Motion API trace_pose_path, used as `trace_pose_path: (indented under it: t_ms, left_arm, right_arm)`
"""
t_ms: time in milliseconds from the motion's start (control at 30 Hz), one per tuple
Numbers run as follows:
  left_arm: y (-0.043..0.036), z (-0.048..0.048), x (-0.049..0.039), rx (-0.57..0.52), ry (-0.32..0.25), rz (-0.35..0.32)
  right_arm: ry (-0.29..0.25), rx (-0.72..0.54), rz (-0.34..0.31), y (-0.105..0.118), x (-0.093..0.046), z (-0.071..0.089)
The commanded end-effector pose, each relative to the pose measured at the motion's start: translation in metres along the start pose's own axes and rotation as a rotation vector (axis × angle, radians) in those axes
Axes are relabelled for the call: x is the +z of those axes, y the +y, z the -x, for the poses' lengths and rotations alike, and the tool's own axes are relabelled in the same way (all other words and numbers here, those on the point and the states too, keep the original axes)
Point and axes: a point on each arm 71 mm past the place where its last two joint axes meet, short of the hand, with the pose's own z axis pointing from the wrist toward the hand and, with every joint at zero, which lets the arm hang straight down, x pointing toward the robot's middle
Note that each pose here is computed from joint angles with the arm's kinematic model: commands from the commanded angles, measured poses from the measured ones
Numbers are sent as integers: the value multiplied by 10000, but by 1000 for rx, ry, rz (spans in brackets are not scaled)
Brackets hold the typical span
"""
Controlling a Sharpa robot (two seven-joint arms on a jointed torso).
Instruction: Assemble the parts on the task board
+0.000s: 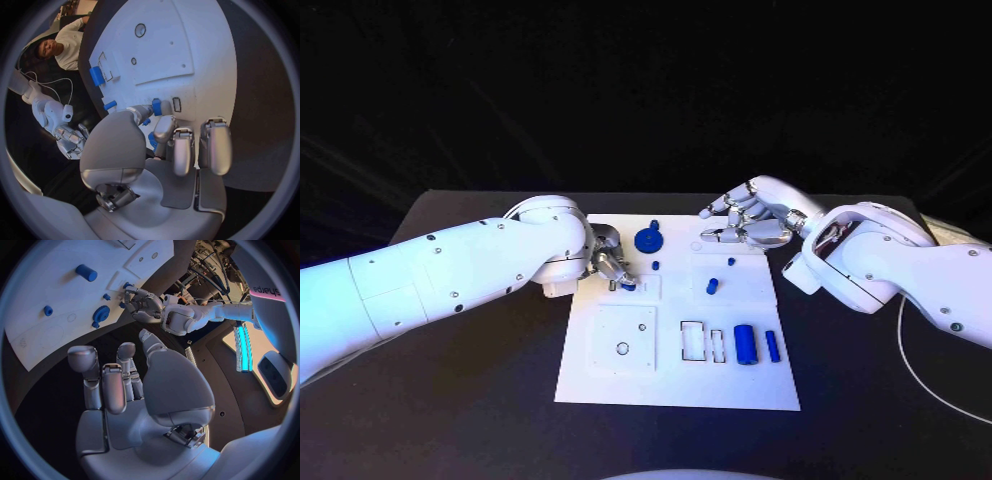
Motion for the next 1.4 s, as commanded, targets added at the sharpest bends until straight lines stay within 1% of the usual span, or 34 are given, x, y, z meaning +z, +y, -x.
trace_pose_path:
  t_ms: [33,433,933,1400]
  left_arm:
    - [7,-58,33,8,41,10]
    - [-9,-69,80,10,55,16]
    - [-22,-67,95,10,54,14]
    - [-12,-57,98,14,48,16]
  right_arm:
    - [10,1,7,9,0,-11]
    - [9,12,4,3,2,-10]
    - [13,22,-5,-5,0,-10]
    - [5,22,-1,1,3,-8]
